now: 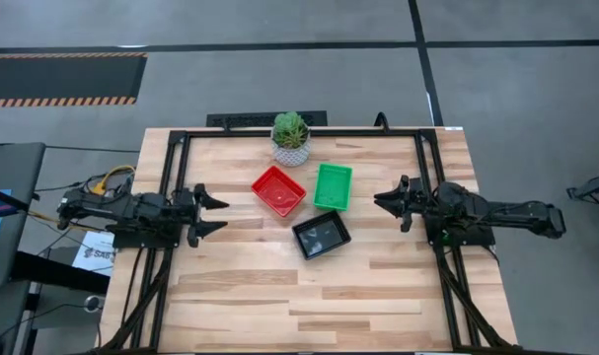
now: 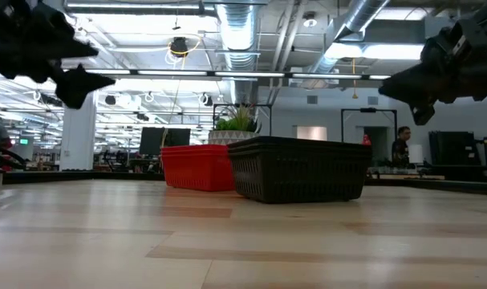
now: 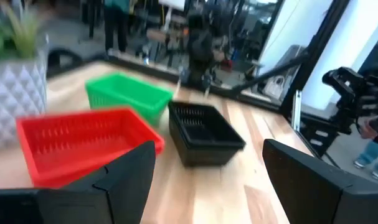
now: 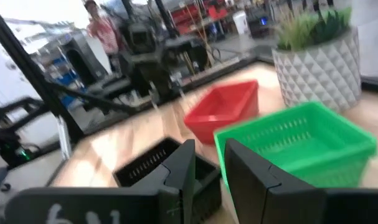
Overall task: Stack baskets by color
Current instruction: Return to Home Position
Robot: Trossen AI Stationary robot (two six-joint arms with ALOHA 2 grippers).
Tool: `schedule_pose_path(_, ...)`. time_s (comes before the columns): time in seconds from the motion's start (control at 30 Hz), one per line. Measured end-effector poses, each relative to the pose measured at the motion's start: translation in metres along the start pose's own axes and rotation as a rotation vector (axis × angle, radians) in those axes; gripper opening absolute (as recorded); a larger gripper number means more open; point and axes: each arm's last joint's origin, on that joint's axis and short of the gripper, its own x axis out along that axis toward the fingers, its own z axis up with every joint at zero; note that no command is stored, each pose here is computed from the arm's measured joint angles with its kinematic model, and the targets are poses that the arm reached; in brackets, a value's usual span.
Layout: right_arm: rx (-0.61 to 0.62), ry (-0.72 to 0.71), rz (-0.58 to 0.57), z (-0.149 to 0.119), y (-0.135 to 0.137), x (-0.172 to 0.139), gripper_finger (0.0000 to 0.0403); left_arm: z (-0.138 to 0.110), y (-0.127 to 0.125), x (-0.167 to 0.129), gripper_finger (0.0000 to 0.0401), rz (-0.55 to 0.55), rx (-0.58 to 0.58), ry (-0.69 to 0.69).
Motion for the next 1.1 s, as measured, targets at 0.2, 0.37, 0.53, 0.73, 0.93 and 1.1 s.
schedule_pose_path(0.2,0.006,0.084,0.003,-0.0073,-0.0014,0.0006,0.0109,0.0008,-0.0003,0.0008,0.0285,-0.009,0.066,-0.045)
schedule_pose_path(0.37,0.005,0.094,0.001,-0.0083,-0.0014,0.0009,0.0109,-0.0006,-0.0002,0.0017,0.0285,-0.008,0.067,-0.027)
schedule_pose_path(0.53,0.006,0.096,0.001,-0.0084,-0.0015,0.0009,0.0109,-0.0006,-0.0002,0.0017,0.0285,-0.007,0.055,-0.026)
schedule_pose_path(0.73,0.006,0.097,0.0,-0.0085,-0.0016,0.0009,0.0109,-0.0006,-0.0002,0.0017,0.0285,-0.007,0.054,-0.026)
schedule_pose_path(0.93,0.006,0.097,0.001,-0.0085,-0.0015,0.0009,0.0109,-0.0007,-0.0002,0.0017,0.0285,-0.007,0.054,-0.025)
schedule_pose_path(1.1,0.006,0.097,0.001,-0.0086,-0.0016,0.0009,0.0109,-0.0008,-0.0001,0.0017,0.0285,-0.006,0.054,-0.025)
